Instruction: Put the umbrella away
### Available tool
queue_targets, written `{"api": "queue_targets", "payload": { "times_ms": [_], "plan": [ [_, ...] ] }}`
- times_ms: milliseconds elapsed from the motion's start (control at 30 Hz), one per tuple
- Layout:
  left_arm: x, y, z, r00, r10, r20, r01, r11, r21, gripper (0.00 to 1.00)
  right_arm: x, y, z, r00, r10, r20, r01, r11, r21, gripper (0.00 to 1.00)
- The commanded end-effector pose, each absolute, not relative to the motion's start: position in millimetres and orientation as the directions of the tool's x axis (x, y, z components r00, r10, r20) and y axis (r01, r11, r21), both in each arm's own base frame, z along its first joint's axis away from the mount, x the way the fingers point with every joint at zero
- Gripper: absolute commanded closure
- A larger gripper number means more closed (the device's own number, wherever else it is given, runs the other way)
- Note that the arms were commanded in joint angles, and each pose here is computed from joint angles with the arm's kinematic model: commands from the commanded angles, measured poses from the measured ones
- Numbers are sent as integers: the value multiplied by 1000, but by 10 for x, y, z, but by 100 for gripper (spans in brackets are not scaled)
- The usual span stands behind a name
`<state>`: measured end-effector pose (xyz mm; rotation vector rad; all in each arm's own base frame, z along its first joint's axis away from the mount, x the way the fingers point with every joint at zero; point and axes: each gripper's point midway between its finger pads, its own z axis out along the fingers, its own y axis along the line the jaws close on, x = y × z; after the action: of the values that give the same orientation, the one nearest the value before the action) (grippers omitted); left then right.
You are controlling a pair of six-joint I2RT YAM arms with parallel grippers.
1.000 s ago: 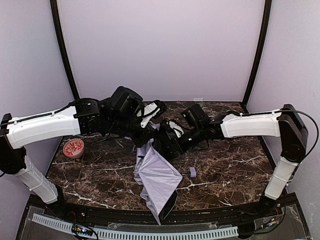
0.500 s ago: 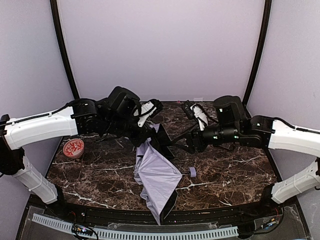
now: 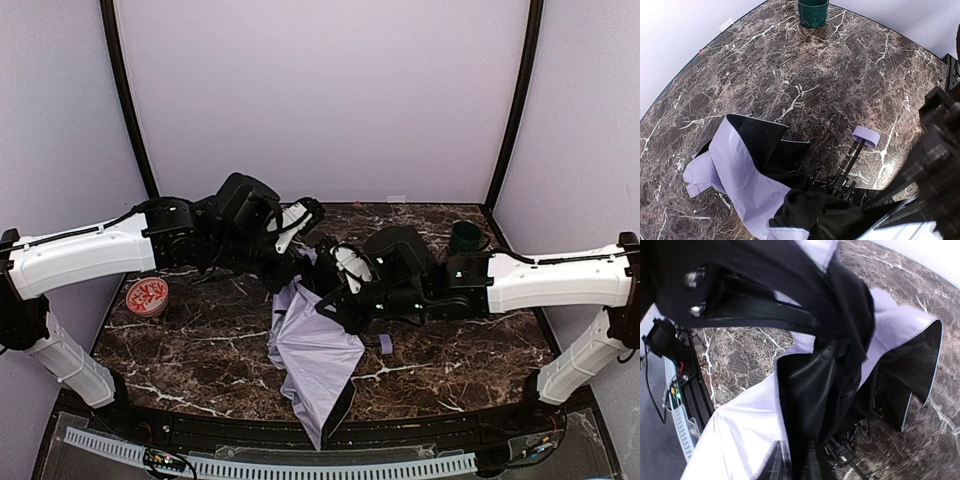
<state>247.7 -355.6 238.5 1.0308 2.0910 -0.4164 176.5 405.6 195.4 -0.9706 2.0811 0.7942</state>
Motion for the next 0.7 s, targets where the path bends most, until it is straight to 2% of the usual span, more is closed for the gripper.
{"api": "queue_targets", "payload": {
  "times_ms": [0, 67, 133, 200, 267, 367, 467, 533, 600, 667],
  "plan": [
    [2516, -3518, 2456, -393, 517, -760, 770, 637, 35, 98, 1845, 4128, 2252, -466, -285, -838, -798, 543, 259, 99],
    [2517, -3470, 2459, -391, 526, -756, 771, 635, 43, 59, 1871, 4084, 2310, -476, -252, -843, -787, 549, 280, 100],
    [2549, -3354, 2502, -391, 520, -759, 755, 653, 58, 34, 1889, 4044, 2343, -502, -226, -835, -783, 528, 328, 100],
    [2542, -3234, 2657, -367, 496, -787, 748, 660, 67, 20, 1914, 4011, 2362, -531, -203, -823, -777, 502, 379, 100],
    [2435, -3164, 2834, -316, 471, -824, 772, 633, 66, 11, 1907, 3985, 2395, -540, -186, -821, -783, 469, 409, 100],
    [2212, -3096, 3022, -254, 431, -866, 821, 569, 43, 10, 1893, 3979, 2520, -529, -151, -835, -804, 404, 436, 100],
    [2011, -3117, 2878, -274, 411, -869, 862, 506, -32, 24, 1931, 3970, 2622, -524, -136, -841, -813, 374, 446, 100],
    [1867, -3196, 2698, -303, 427, -852, 891, 445, -94, 30, 1938, 3970, 2674, -519, -128, -845, -818, 361, 448, 100],
    [1816, -3268, 2520, -323, 450, -833, 899, 420, -122, 30, 1931, 3968, 2693, -515, -124, -848, -823, 347, 449, 100],
    [1843, -3333, 2374, -336, 454, -825, 897, 421, -134, 25, 1939, 3974, 2700, -516, -123, -848, -824, 342, 452, 100]
  ]
}}
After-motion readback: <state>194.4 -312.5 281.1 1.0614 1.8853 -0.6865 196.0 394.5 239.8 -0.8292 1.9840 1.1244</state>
